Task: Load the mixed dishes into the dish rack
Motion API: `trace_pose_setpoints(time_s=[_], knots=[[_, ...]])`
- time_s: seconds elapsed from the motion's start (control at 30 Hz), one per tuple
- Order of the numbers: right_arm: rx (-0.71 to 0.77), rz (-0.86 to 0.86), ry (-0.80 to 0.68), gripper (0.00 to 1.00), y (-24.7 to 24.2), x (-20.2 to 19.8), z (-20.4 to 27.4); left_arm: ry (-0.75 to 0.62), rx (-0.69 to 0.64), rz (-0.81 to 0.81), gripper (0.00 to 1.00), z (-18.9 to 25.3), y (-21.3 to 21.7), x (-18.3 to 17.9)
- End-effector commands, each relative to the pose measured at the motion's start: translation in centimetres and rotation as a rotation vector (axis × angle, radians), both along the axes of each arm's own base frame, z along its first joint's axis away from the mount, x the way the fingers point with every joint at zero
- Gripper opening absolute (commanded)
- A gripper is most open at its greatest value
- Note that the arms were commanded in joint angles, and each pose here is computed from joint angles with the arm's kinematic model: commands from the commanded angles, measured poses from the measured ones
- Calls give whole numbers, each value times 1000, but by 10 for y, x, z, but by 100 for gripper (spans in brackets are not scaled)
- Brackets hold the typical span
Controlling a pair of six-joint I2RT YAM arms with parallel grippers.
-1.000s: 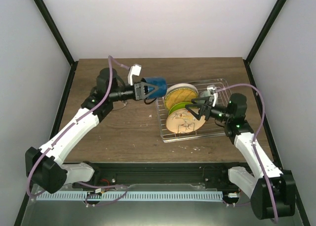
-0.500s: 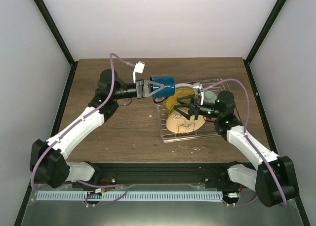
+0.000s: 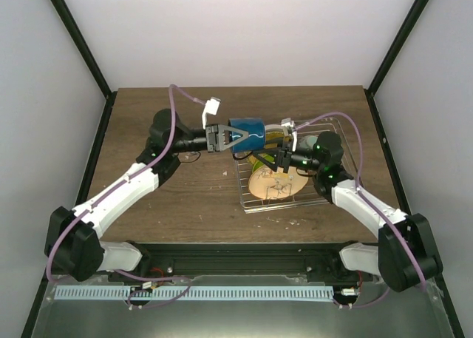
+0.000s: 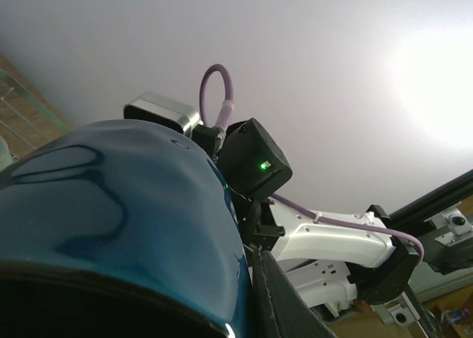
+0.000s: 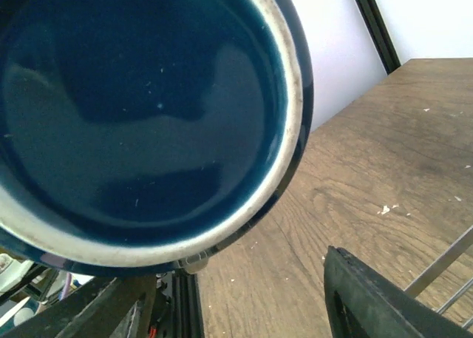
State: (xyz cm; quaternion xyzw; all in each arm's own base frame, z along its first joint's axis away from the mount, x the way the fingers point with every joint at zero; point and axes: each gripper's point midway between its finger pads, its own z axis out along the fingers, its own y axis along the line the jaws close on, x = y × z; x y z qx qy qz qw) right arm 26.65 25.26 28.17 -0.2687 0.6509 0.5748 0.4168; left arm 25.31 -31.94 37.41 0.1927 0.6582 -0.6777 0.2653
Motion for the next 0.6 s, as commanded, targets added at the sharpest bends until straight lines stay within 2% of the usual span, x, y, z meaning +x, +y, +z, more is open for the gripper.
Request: trace_pose_setpoints(time_s=[0.0,0.4,0.57], knots=[[55,12,-77,61,5,2,32,-121,-89,-6,0,29,2,-8],[84,38,-95,51,10,3,44,-94,-123,-29,0,24,-11,-1],[90,43,-109,42,11,3,50,-87,-126,-35,0,21,-15,1]])
